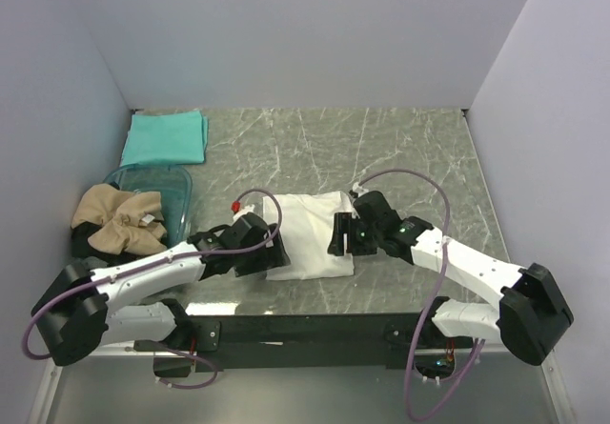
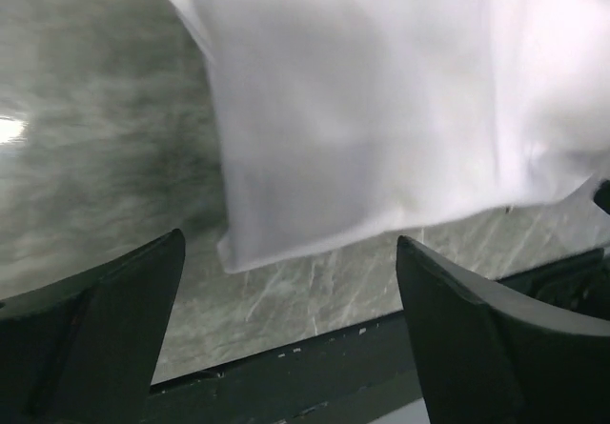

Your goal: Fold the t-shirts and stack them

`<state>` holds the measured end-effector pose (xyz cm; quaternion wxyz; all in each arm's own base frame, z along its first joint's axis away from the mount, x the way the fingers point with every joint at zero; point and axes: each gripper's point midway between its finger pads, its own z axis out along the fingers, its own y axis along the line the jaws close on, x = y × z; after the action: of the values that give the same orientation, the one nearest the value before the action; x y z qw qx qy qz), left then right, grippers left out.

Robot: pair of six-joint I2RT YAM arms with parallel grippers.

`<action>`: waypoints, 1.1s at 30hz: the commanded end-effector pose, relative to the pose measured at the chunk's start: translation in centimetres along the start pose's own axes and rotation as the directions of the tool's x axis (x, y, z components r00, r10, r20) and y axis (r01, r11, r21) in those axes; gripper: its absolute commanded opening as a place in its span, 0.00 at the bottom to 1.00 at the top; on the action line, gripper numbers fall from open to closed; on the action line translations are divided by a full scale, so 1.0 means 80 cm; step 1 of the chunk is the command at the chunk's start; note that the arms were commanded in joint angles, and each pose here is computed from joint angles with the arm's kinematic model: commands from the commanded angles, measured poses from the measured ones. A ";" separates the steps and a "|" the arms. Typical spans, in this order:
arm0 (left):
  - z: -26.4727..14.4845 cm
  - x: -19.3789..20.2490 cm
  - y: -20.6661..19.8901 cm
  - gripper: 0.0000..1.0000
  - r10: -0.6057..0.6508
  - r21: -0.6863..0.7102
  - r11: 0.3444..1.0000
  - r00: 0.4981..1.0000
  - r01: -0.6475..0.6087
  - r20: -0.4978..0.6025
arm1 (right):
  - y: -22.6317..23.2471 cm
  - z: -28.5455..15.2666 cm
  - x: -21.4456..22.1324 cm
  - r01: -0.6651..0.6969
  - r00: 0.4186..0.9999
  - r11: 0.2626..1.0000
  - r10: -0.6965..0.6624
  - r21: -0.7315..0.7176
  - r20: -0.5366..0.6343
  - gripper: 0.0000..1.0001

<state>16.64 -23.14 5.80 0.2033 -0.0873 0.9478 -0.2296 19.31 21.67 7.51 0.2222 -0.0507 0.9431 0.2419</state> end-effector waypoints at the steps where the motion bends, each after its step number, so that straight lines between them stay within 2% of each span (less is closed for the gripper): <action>1: -0.019 -0.042 0.004 0.99 -0.002 -0.082 0.997 0.990 0.013 0.140 | -0.004 -0.024 -0.050 0.060 0.990 0.994 -0.072 0.095 0.124 0.71; 3: -0.024 -0.068 -0.002 0.99 0.016 -0.095 0.995 0.977 0.005 0.214 | -0.021 -0.022 -0.071 0.057 0.983 0.981 -0.087 0.185 0.160 0.73; 7: -0.018 -0.114 -0.007 0.99 -0.006 -0.085 0.996 0.960 0.031 0.279 | -0.027 -0.008 -0.112 0.068 0.979 0.973 -0.107 0.221 0.174 0.73; 11: -0.001 -0.168 -0.009 0.99 -0.063 -0.022 0.997 0.947 0.074 0.316 | -0.038 0.025 -0.131 0.076 0.986 0.967 -0.109 0.244 0.127 0.73; 15: 0.019 -0.198 -0.016 0.97 -0.046 -0.033 0.998 0.946 0.060 0.322 | -0.055 0.053 -0.134 0.070 0.994 0.959 -0.089 0.276 0.057 0.73; 20: 0.055 -0.214 -0.015 0.83 -0.059 -0.039 0.997 0.960 0.072 0.273 | -0.055 0.071 -0.125 0.054 0.998 0.966 -0.060 0.252 0.013 0.68; 23: 0.065 -0.219 -0.015 0.71 -0.061 -0.043 0.996 0.962 0.075 0.266 | -0.047 0.077 -0.112 0.036 0.999 0.978 -0.033 0.204 -0.020 0.58; 24: 0.067 -0.219 -0.013 0.68 -0.059 -0.049 0.996 0.962 0.075 0.266 | -0.046 0.079 -0.110 0.032 0.999 0.980 -0.027 0.196 -0.027 0.53; 25: 0.071 -0.220 -0.012 0.61 -0.061 -0.055 0.995 0.963 0.078 0.264 | -0.045 0.083 -0.106 0.031 0.999 0.982 -0.024 0.188 -0.041 0.47; 28: 0.075 -0.223 -0.011 0.48 -0.062 -0.053 0.995 0.963 0.079 0.262 | -0.038 0.089 -0.101 0.028 0.998 0.988 -0.018 0.155 -0.067 0.30; 29: 0.076 -0.224 -0.011 0.46 -0.061 -0.050 0.996 0.963 0.076 0.261 | -0.037 0.089 -0.100 0.023 0.997 0.989 -0.013 0.149 -0.073 0.25; 30: 0.078 -0.225 -0.009 0.43 -0.063 -0.055 0.995 0.963 0.079 0.261 | -0.037 0.089 -0.100 0.023 0.997 0.989 -0.012 0.149 -0.073 0.16; 31: 0.077 -0.226 -0.008 0.35 -0.065 -0.057 0.995 0.962 0.083 0.264 | -0.035 0.086 -0.103 0.025 0.998 0.988 -0.015 0.150 -0.068 0.11; 33: 0.076 -0.227 -0.005 0.27 -0.062 -0.067 0.994 0.960 0.083 0.272 | -0.033 0.080 -0.107 0.023 0.998 0.989 -0.015 0.149 -0.058 0.00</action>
<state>33.88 -20.65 5.43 0.2895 -0.1641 0.9277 -0.1692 29.09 21.39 3.23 0.1851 -0.0497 0.9708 0.1441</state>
